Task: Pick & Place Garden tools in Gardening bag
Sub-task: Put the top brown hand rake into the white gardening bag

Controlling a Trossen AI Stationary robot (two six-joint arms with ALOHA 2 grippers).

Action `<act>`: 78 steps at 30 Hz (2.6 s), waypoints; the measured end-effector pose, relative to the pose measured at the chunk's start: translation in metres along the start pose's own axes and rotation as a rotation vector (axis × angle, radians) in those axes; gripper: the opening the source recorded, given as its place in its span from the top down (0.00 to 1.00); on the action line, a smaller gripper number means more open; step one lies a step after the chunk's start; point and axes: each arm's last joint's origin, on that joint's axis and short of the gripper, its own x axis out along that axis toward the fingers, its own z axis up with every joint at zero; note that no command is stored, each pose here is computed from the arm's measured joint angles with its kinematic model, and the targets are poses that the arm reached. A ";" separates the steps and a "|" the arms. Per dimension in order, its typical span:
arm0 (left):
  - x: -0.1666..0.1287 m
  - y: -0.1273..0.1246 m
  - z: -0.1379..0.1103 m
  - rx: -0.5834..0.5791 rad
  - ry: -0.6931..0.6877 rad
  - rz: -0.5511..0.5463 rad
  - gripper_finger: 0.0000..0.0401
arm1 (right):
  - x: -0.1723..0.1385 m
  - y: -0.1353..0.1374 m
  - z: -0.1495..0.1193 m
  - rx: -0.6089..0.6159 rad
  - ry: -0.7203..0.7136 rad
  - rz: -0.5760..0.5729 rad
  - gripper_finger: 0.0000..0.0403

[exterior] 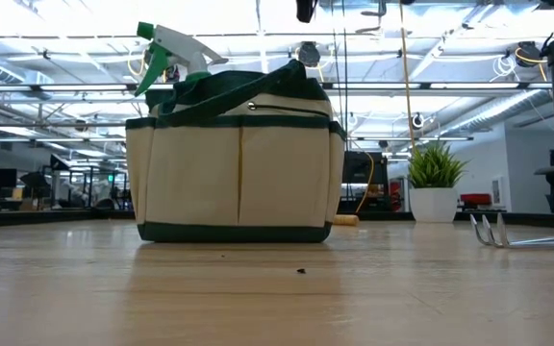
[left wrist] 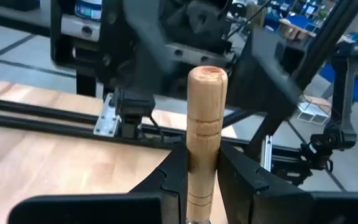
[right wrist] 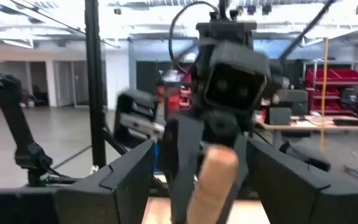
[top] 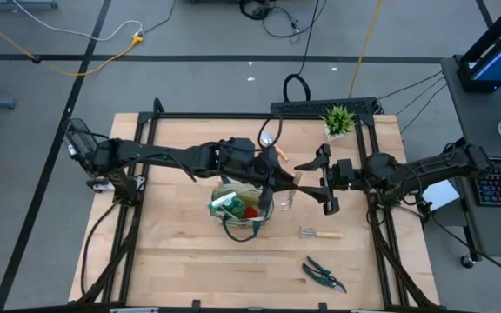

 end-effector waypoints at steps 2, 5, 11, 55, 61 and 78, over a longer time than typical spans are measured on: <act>0.000 0.000 0.000 -0.001 0.002 0.001 0.84 | 0.000 -0.001 -0.001 0.007 0.014 -0.025 0.39; 0.001 0.000 -0.001 0.001 0.003 0.001 0.84 | 0.000 -0.003 -0.003 0.031 0.030 -0.039 0.40; 0.000 0.000 -0.001 0.003 0.002 0.001 0.84 | 0.000 -0.005 -0.004 0.076 0.040 -0.045 0.44; -0.001 0.007 -0.010 0.021 0.108 0.035 0.70 | 0.007 -0.004 -0.012 0.123 0.053 -0.023 0.85; -0.002 0.013 -0.009 0.034 0.116 0.047 0.68 | 0.006 -0.004 -0.011 0.113 0.052 -0.029 0.85; -0.056 0.040 0.015 -0.021 0.197 0.190 0.68 | 0.000 -0.006 -0.012 0.119 0.111 -0.104 0.85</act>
